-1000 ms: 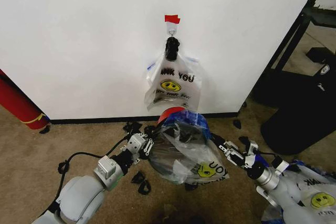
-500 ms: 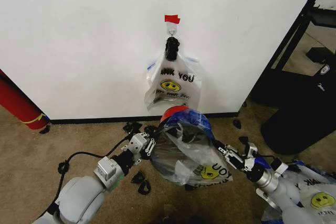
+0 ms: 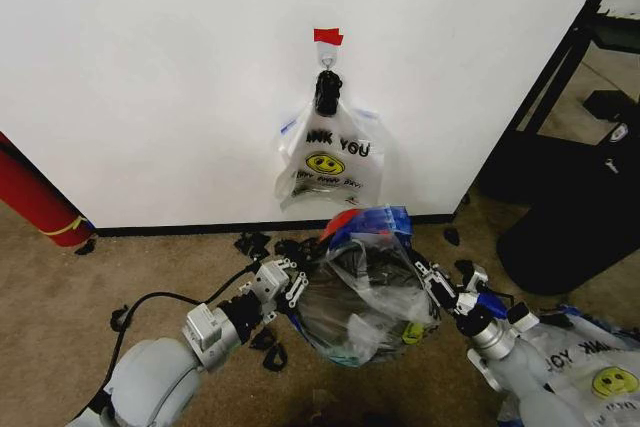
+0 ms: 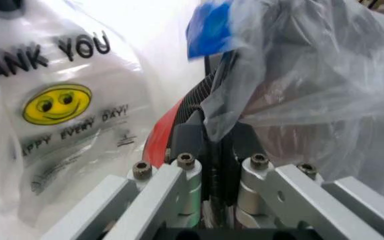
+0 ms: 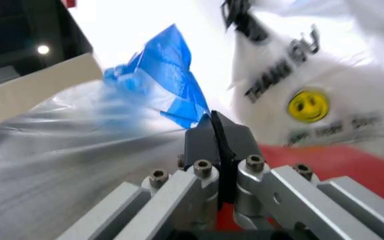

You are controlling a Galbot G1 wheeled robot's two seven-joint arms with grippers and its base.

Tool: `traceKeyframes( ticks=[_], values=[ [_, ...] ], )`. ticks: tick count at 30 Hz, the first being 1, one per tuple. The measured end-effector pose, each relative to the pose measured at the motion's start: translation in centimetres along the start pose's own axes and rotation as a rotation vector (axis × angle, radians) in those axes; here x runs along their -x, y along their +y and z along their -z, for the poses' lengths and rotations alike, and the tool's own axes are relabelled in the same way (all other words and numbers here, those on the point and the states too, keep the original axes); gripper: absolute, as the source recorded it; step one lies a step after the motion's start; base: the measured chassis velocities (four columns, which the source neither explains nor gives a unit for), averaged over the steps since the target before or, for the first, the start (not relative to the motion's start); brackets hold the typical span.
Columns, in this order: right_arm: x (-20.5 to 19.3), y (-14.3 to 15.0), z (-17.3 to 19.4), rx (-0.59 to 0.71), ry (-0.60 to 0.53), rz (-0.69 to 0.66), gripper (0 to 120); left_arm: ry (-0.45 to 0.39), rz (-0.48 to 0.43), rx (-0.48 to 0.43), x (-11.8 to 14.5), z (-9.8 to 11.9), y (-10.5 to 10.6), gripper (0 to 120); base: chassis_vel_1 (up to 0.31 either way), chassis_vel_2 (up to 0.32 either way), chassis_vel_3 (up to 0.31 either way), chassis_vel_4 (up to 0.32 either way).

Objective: Pick up the garbage bag from the wall and place it over the trash bin.

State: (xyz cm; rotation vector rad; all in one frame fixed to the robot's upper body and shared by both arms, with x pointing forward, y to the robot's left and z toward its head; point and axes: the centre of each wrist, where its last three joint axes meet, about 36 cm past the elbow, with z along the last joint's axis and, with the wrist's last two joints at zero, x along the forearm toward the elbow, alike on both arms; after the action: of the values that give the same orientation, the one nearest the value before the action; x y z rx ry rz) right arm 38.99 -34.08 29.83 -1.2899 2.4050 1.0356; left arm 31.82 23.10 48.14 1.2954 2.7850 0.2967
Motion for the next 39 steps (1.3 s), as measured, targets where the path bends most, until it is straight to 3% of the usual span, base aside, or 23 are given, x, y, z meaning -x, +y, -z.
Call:
traceKeyframes(
  ticks=[6,9,14,15,17,18,20,22,26,30,39],
  values=[
    [-0.4,0.2,-0.2,-0.040,-0.021,-0.029,1,0.034,0.039,-0.032,0.1,-0.5,0.2,4,0.000,0.000,0.000,0.000],
    [-0.1,0.5,0.0,-0.068,-0.048,-0.065,10,0.069,0.101,-0.049,0.3,-0.9,0.3,4,0.000,0.000,0.000,0.000],
    [0.5,0.9,0.5,-0.217,-0.048,-0.292,30,0.139,0.225,-0.076,0.6,-1.6,0.3,4,0.000,0.000,0.000,0.000],
    [1.2,1.3,0.6,-0.281,-0.069,-0.409,34,0.168,0.258,-0.084,0.7,-1.7,0.3,4,0.000,0.000,0.000,0.000],
    [1.8,1.6,0.6,-0.318,-0.084,-0.478,40,0.189,0.282,-0.089,0.8,-1.8,0.3,4,0.000,0.000,0.000,0.000],
    [2.8,2.2,0.7,-0.370,-0.120,-0.582,45,0.226,0.329,-0.105,1.0,-1.8,0.2,4,0.000,0.000,0.000,0.000],
    [3.8,3.2,0.7,-0.418,-0.154,-0.626,52,0.264,0.382,-0.139,1.3,-1.8,-0.2,4,0.000,0.000,0.000,0.000],
    [4.5,5.4,0.2,-0.468,-0.116,-0.554,63,0.284,0.437,-0.176,1.7,-1.6,-0.8,4,0.000,0.000,0.000,0.000],
    [5.1,8.7,-0.5,-0.499,-0.005,-0.401,74,0.276,0.476,-0.192,1.9,-1.2,-1.9,4,0.000,0.000,0.000,0.000],
    [5.9,12.5,-1.0,-0.519,0.186,-0.227,90,0.268,0.499,-0.132,2.2,-0.8,-3.0,4,0.000,0.000,0.000,0.000],
    [5.6,14.0,-0.5,-0.625,0.473,-0.082,61,0.227,0.544,0.060,2.2,-1.1,-3.1,4,0.000,0.000,0.000,0.000]
  ],
)
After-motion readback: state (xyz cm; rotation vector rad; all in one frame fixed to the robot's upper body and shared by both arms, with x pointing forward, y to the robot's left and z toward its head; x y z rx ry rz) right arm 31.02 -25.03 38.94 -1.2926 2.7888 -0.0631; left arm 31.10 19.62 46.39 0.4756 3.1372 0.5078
